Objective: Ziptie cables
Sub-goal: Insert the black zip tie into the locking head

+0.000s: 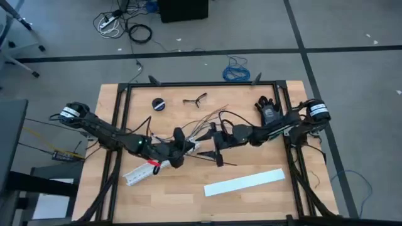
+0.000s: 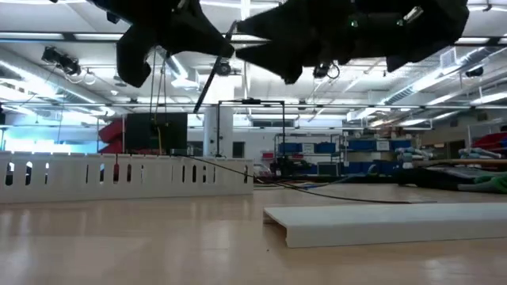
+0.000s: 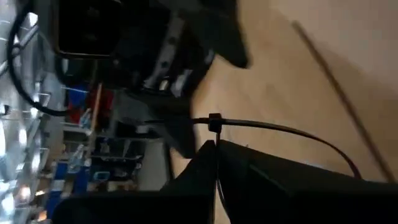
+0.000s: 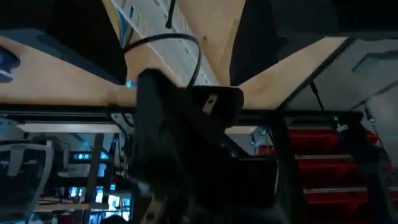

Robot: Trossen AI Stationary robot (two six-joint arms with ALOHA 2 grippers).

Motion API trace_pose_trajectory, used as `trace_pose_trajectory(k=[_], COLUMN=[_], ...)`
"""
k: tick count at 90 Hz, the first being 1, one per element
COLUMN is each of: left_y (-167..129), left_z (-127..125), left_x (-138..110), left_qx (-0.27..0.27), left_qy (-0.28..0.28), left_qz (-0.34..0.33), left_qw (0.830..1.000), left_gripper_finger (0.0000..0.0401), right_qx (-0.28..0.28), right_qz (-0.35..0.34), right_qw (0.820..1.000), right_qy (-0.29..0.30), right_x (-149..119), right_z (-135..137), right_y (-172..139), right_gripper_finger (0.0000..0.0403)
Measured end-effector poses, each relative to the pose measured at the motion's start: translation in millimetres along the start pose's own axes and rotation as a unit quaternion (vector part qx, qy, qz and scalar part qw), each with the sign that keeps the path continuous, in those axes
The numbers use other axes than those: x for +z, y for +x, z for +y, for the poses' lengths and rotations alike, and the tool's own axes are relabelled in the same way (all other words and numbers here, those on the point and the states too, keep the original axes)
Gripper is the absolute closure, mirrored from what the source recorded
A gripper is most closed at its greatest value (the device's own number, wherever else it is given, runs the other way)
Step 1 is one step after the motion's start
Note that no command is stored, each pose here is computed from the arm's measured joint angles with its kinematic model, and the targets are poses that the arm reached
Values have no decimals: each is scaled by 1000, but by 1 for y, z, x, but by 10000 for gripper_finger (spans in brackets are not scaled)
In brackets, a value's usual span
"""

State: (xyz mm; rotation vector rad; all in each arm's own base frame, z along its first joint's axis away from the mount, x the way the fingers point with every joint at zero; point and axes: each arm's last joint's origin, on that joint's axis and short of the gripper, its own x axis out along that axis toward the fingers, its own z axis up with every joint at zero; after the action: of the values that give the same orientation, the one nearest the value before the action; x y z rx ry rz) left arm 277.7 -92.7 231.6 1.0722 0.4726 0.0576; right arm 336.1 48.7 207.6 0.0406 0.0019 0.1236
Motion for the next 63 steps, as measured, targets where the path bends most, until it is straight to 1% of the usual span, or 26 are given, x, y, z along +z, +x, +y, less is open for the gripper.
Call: trace_pose_trajectory(k=[9, 16, 47, 63], left_y=[0, 0, 2, 5], left_z=[-1, -1, 2, 4], left_x=[1, 1, -1, -4], left_qx=[-11, -13, -8, -13], left_qy=[-21, -23, -53, -58], left_qz=[-11, -14, -12, -14], left_qw=[1000, 1000, 999, 998], left_gripper_finger=[401, 401, 401, 401], right_qx=[1, 1, 1, 2], right_qz=[-8, -6, -11, -18], right_qw=[1000, 1000, 1000, 1000], right_qy=[4, 6, 10, 10], right_x=[6, 5, 6, 8], right_z=[0, 0, 0, 0], right_y=[-2, -2, -2, -2], right_gripper_finger=[135, 141, 181, 187])
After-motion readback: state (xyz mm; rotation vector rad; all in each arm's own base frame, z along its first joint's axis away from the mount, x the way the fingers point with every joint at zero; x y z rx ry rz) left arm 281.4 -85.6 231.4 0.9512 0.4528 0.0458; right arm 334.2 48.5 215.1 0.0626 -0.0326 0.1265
